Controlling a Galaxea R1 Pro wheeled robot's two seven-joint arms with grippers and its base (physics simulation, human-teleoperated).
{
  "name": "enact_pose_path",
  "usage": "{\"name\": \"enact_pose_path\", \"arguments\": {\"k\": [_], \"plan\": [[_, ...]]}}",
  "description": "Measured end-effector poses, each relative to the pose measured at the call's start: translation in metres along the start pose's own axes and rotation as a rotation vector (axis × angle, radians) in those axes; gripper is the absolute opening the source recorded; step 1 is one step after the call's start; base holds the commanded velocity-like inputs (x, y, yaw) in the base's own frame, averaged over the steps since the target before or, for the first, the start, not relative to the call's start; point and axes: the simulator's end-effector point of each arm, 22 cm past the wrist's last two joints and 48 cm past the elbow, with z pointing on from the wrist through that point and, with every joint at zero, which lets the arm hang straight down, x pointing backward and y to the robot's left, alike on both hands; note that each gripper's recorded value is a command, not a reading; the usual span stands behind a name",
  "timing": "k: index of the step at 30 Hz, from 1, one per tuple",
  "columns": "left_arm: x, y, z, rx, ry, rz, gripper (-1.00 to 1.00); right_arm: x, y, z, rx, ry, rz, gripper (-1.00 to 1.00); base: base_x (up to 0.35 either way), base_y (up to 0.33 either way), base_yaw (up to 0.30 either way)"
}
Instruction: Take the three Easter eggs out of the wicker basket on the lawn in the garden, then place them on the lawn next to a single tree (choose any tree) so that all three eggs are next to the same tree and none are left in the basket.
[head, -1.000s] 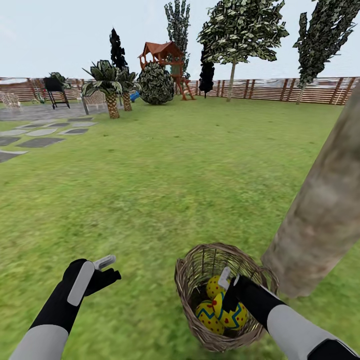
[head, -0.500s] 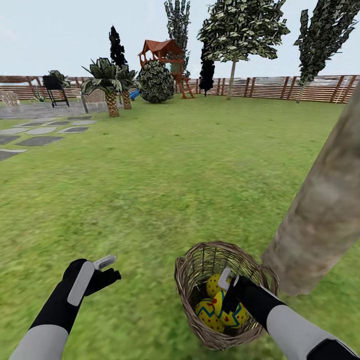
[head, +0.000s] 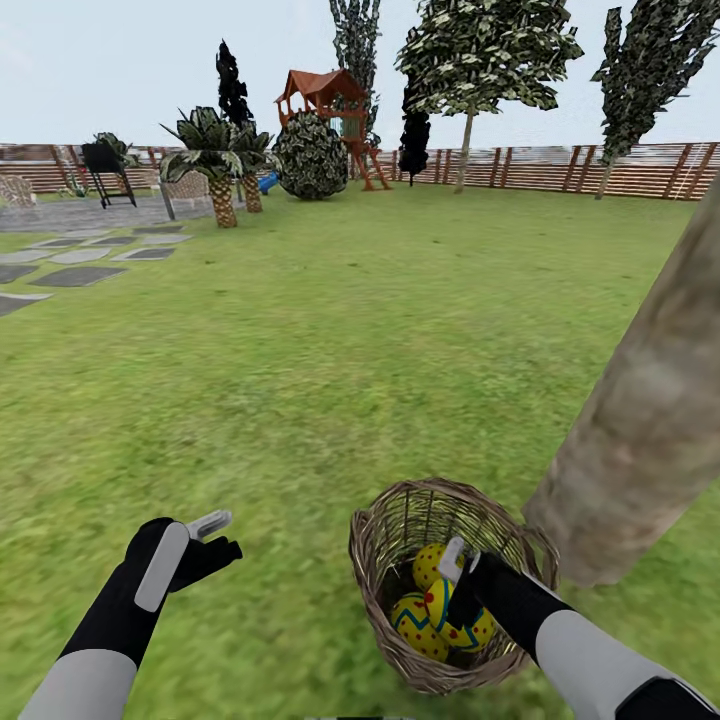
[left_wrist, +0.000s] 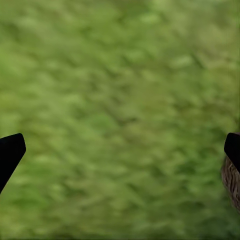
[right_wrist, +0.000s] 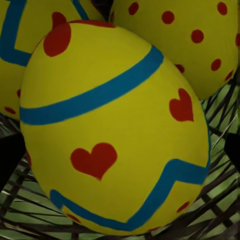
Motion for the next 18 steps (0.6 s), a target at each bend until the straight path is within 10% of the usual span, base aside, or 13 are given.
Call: {"name": "enact_pose_path", "arguments": {"k": [18], "plan": [[0.012,0.0,0.017,0.005,0.039,-0.011,1.0,0.005,0.006,0.014,-0.01,0.018,-0.026,1.0,0.0,0.0,0.0]]}}
